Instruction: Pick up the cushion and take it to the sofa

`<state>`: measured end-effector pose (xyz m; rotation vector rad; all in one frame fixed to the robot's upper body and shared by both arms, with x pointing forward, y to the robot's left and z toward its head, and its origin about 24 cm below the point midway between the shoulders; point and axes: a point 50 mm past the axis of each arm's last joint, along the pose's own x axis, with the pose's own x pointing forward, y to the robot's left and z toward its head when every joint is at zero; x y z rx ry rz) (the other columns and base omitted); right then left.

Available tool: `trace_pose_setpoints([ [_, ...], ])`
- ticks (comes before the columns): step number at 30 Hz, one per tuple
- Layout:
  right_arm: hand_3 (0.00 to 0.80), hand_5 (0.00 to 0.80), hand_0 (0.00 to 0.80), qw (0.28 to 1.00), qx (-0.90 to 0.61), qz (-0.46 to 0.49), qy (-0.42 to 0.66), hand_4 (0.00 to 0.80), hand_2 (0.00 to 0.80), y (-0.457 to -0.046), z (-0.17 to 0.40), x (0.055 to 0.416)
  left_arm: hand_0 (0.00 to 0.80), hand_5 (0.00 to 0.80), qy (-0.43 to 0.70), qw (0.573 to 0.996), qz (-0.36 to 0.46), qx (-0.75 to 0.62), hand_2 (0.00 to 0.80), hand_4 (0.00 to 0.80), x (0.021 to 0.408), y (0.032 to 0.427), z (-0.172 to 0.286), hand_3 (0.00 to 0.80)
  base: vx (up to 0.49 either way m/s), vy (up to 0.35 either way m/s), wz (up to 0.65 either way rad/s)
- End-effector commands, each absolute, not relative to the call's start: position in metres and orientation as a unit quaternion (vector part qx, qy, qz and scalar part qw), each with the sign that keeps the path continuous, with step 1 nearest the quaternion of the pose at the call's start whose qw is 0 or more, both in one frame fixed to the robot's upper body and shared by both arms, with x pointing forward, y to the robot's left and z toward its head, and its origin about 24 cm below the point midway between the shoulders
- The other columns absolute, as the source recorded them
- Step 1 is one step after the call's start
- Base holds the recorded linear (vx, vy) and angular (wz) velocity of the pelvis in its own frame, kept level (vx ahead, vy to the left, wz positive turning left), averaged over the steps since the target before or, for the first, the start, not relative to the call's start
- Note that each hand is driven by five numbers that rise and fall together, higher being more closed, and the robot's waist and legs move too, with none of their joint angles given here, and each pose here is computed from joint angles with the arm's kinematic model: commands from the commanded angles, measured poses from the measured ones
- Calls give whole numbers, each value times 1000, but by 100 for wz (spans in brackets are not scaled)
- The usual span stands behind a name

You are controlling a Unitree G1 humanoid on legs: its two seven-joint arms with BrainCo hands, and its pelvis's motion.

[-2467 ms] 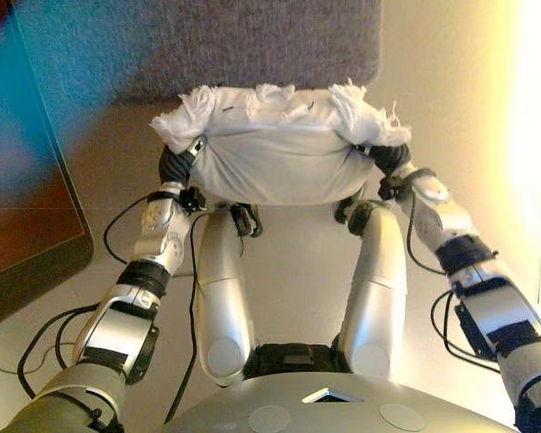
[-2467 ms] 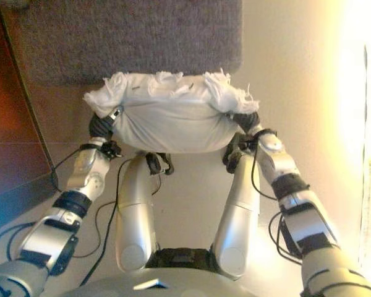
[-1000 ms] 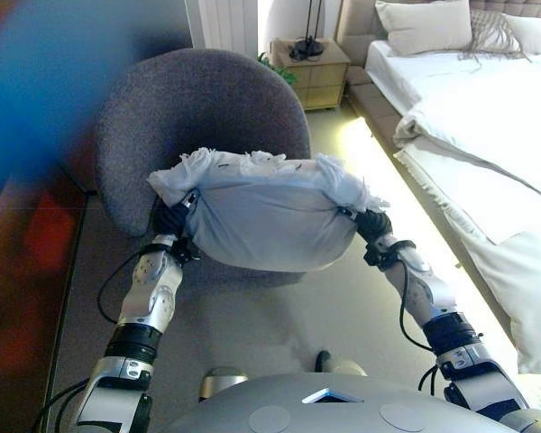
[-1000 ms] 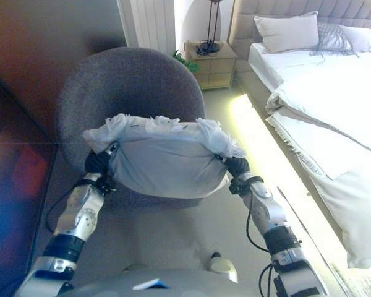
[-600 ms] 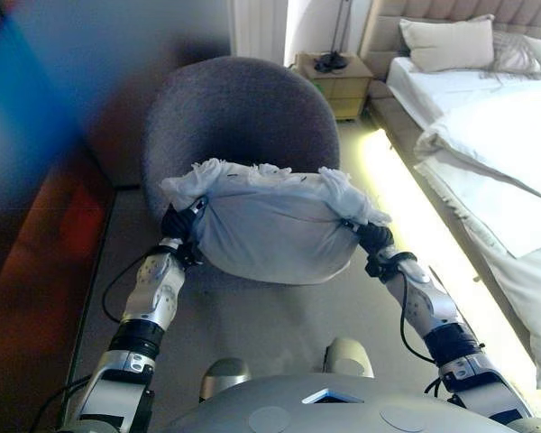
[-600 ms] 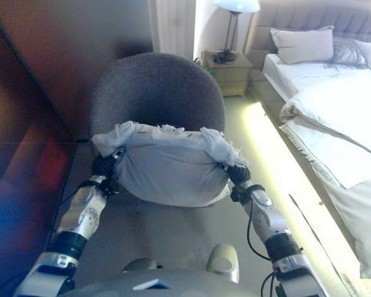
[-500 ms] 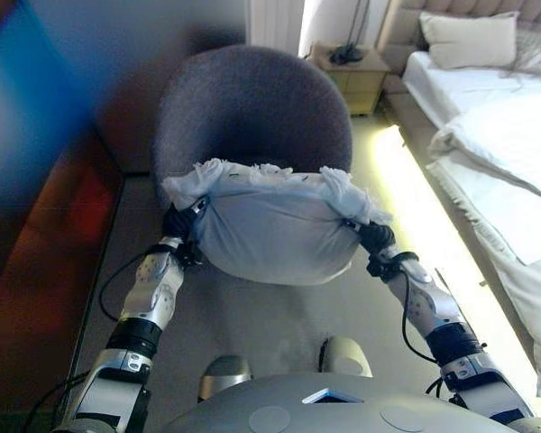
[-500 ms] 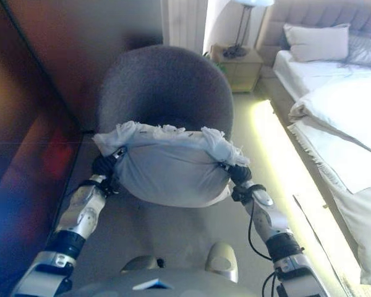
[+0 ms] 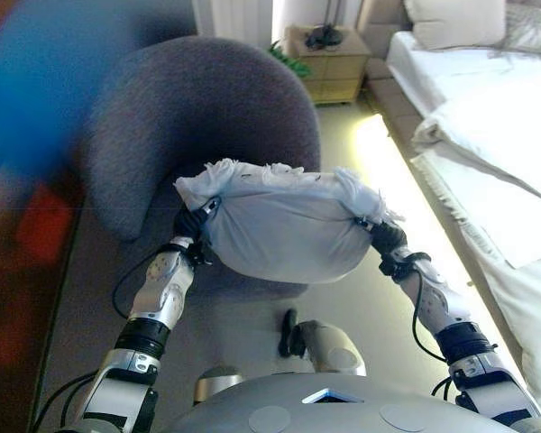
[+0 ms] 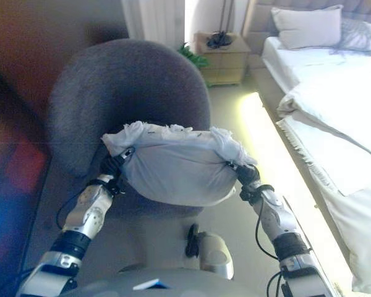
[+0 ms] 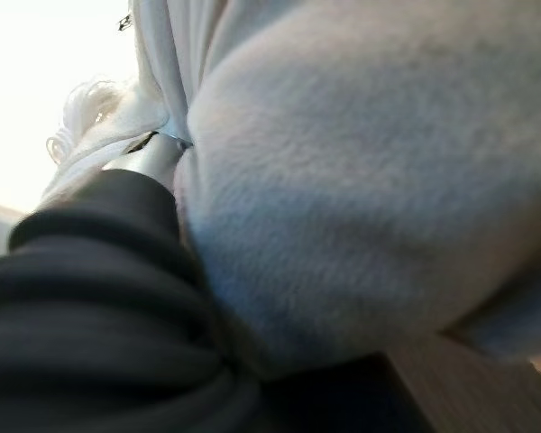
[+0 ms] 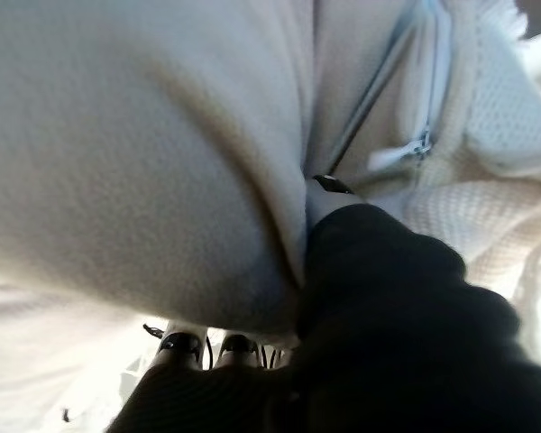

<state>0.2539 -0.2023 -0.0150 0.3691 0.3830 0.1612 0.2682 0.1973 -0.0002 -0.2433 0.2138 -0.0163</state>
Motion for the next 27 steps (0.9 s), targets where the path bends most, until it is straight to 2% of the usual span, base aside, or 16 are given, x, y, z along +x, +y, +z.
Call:
trace_pose_setpoints([
  [1,800,800,800,963,189,170,94,800,800,-175,24,277,800,800,-15,986,-45,-159,800,800,283,178,45,800,298,-217,-31],
  [5,800,800,800,959,186,193,91,800,800,-170,27,280,800,800,-20,985,-33,-165,800,800,282,182,47,800,229,-93,-50],
  [12,800,800,800,956,174,214,101,800,800,-148,35,292,800,800,-24,985,-20,-169,800,800,283,194,48,800,184,96,-36],
  [20,800,800,800,960,160,197,115,800,800,-138,38,301,800,800,-2,989,-27,-143,800,800,292,188,47,800,86,163,-5],
  [27,800,800,800,961,153,201,109,800,800,-116,43,304,800,800,-10,993,9,-117,800,800,303,187,53,800,-41,152,12],
])
